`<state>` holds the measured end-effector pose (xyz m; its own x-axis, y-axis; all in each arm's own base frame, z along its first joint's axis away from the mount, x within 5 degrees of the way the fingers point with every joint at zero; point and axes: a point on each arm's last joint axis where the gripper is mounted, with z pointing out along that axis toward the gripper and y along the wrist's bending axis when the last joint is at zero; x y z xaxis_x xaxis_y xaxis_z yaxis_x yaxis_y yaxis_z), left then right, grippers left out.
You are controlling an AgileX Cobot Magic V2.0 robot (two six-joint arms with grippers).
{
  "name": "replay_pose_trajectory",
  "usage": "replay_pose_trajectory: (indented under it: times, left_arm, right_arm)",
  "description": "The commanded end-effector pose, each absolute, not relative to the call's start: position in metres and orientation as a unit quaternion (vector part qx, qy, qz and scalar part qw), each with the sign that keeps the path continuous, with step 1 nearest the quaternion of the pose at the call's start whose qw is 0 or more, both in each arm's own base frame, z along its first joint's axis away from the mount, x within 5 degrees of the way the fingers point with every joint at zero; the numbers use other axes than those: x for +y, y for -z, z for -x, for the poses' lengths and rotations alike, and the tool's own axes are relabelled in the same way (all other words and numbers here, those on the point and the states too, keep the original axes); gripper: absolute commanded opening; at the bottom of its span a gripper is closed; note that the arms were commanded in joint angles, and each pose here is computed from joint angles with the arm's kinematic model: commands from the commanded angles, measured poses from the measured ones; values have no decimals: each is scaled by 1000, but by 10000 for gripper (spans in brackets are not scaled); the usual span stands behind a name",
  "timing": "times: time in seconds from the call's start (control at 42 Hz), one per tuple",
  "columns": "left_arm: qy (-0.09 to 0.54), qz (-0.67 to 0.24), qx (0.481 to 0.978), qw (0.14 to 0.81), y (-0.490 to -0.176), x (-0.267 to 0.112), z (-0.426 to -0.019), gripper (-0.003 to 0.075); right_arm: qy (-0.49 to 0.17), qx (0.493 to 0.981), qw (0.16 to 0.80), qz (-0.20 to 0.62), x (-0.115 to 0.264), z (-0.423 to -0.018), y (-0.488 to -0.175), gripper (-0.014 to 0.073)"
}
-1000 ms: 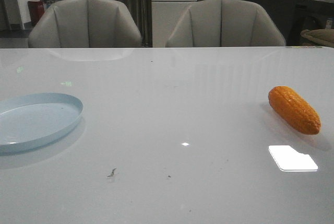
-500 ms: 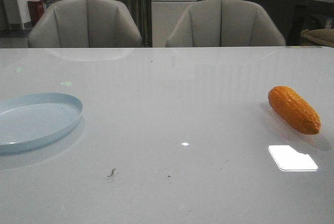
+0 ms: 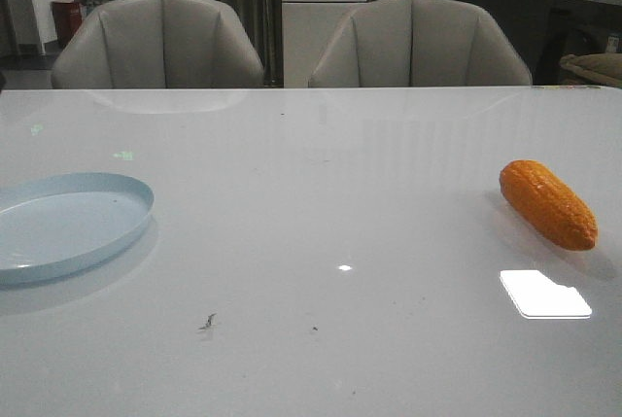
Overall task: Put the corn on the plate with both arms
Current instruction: 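Grasp the plate rim with the left gripper and lift it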
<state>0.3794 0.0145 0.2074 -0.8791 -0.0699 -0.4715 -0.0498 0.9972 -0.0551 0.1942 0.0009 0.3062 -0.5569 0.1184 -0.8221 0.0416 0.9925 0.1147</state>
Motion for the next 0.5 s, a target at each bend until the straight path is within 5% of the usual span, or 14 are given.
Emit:
replay_pose_trajectory:
  times: [0.0,0.31,0.476]
  left_arm:
    - [27,40,966,253,-213,15,-389,479]
    - [34,42,985,165,-181,13,-387,464]
    - [36,43,986,158,-180,13,-386,311]
  right_arm:
    - [-39,855,515,-46,-1,-197,-323,520]
    - [-39,855,515,-46,-1,-197,-323,520]
    - [-39,855,515,-46,-1,-197,-323,520]
